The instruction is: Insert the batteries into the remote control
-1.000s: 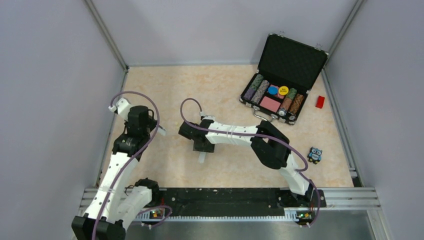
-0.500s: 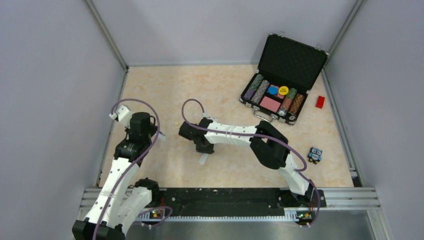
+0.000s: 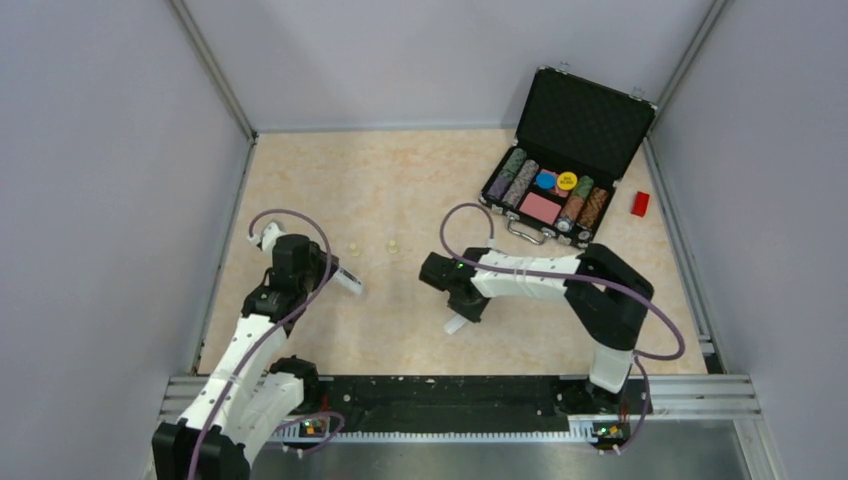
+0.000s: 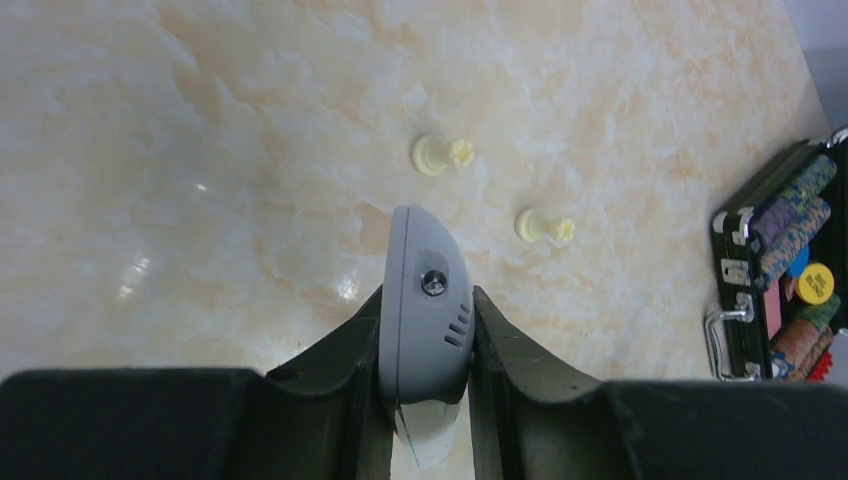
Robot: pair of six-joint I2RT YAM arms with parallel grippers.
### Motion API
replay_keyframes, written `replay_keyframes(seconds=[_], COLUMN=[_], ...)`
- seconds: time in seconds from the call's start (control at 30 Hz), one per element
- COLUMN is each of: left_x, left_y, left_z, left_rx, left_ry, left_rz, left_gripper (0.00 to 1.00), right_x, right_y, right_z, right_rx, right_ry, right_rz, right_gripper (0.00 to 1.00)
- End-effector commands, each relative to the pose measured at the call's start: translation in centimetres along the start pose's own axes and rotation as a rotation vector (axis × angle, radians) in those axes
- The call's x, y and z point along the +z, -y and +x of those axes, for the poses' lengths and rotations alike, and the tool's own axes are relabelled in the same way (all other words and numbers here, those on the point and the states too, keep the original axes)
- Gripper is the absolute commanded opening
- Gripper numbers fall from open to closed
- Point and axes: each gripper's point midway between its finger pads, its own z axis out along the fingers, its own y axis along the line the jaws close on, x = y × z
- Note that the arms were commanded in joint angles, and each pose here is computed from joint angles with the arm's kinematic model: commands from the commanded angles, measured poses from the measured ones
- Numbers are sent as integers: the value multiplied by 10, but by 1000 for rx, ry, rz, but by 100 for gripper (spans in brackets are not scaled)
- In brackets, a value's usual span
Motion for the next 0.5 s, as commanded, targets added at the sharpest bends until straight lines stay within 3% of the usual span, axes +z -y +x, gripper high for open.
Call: replay_keyframes(seconds=[0.0, 0.13, 0.27, 0.4, 0.47], left_x=[4, 5, 2, -5, -8], left_y=[37, 50, 67, 80, 85], left_z=[17, 36, 55, 72, 78], left_rx=[-59, -55, -35, 7, 35], left_ry=[-88, -171, -255, -327, -356], left_rz=[185, 279, 415, 551, 608], left_gripper=[0, 0, 0, 0, 0], right_x=[-8, -12, -16, -17, -20], right_y=[30, 36, 38, 24, 16], right_z=[-30, -42, -56, -74, -85], right_rx=[279, 363, 315, 158, -4], right_ry=[67, 88, 129, 149, 182], right_rz=[-6, -62, -89, -189, -246], right_gripper=[21, 25, 24, 19, 17])
